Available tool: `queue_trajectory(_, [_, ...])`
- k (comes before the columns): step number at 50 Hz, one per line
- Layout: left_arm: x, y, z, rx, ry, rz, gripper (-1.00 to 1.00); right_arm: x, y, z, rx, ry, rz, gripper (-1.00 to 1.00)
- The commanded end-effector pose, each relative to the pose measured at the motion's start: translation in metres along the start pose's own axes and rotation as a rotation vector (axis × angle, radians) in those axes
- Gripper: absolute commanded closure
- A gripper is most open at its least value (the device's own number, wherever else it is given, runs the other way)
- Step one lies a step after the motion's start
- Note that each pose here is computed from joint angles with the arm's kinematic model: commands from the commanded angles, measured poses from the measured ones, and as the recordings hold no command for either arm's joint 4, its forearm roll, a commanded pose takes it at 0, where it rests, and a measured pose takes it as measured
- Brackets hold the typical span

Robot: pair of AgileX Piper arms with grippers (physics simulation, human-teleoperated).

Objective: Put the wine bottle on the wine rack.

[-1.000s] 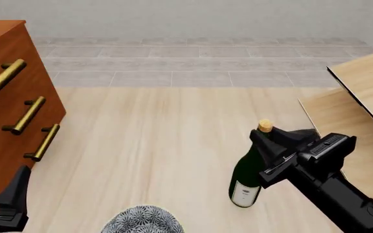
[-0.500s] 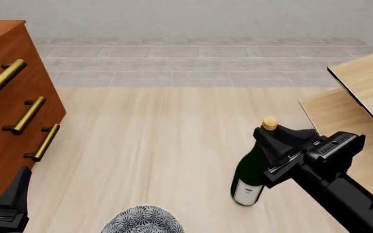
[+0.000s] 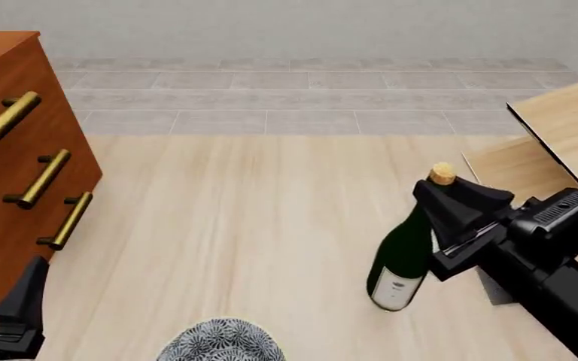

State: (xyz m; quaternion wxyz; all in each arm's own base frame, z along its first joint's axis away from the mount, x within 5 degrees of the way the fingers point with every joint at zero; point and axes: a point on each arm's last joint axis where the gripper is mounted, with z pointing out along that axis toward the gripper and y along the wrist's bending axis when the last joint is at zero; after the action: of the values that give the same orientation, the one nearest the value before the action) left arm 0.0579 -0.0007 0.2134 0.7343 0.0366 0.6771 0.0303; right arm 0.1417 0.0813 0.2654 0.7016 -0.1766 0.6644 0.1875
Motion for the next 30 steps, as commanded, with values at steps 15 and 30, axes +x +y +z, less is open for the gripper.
queue_trajectory(15, [-0.002,0.0,-0.001,0.003,-0.018,-0.023,-1.0,-0.044,-0.011,-0.004,0.067,-0.021,-0.012,1.0])
queue_trajectory(30, [-0.002,0.0,0.0,0.001,-0.016,-0.025,-1.0,-0.064,-0.019,-0.008,0.122,-0.023,-0.034,1.0])
